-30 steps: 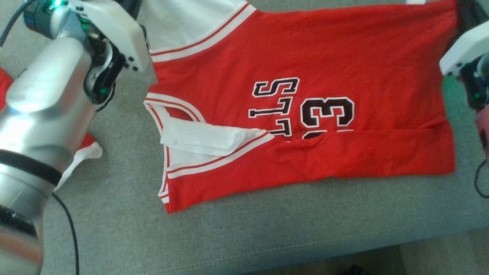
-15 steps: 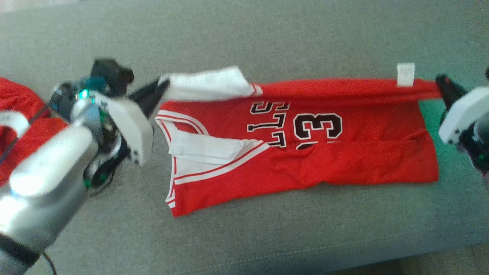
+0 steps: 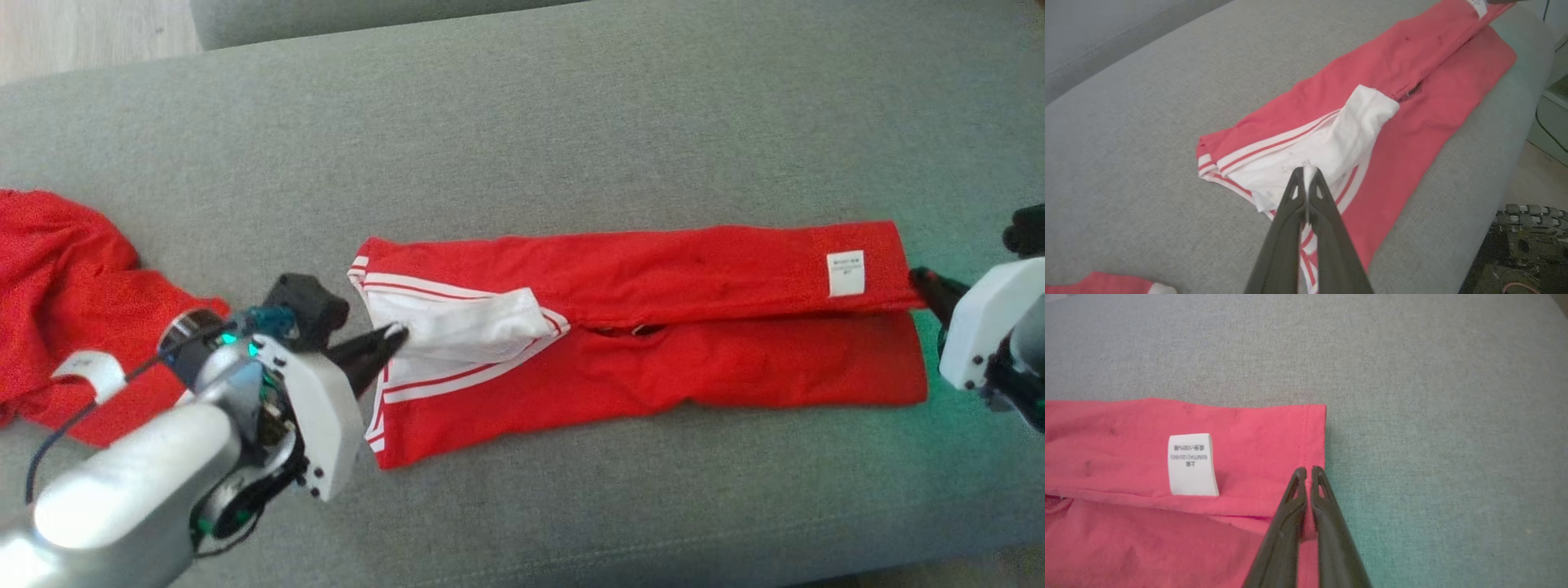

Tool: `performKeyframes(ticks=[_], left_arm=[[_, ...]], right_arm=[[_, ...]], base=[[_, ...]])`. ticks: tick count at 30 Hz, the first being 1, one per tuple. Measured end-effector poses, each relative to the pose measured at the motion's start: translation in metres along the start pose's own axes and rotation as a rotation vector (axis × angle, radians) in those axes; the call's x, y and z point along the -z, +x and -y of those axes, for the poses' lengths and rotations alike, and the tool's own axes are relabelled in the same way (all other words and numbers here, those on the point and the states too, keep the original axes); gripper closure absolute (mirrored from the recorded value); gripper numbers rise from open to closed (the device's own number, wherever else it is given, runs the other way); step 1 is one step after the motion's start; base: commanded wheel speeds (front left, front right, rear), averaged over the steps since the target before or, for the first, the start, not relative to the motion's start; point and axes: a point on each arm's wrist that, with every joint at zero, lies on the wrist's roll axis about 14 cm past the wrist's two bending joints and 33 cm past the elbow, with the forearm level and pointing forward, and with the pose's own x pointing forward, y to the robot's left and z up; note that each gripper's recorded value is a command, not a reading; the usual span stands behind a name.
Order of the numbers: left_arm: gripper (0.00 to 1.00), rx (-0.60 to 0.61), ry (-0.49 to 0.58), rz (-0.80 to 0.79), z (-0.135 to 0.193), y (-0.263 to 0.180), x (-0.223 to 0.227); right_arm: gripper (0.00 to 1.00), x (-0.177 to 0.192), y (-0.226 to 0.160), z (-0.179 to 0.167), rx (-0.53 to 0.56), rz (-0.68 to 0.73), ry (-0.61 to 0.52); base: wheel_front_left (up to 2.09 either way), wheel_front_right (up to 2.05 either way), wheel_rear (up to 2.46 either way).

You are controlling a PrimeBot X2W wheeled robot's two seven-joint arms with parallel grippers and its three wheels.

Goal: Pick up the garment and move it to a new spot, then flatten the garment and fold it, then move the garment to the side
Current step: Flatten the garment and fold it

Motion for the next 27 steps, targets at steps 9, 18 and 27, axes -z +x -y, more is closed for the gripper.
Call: performKeyframes(ticks=[9,18,27], left_arm=[[1.0,0.038,-0.005,-0.074,0.016,-0.004,0.022],[0.0,0.023,0.005,-0.121,0.022,-0.011,0.041],[0.0,-0.232,-0.033,0.116,-0.022,-0.02,-0.004]], right_arm=[[1.0,0.029,-0.014,0.001,-0.003,-0.085,-0.004],[0.0,0.039,-0.028,0.009,0.021,-0.088,0.028],[0.0,-0.005,-0.046,0.016,0.033,0.193,0.169]], base=[[0.0,0.0,0.0],[0.0,0.0,0.0],[0.0,0.0,0.0]])
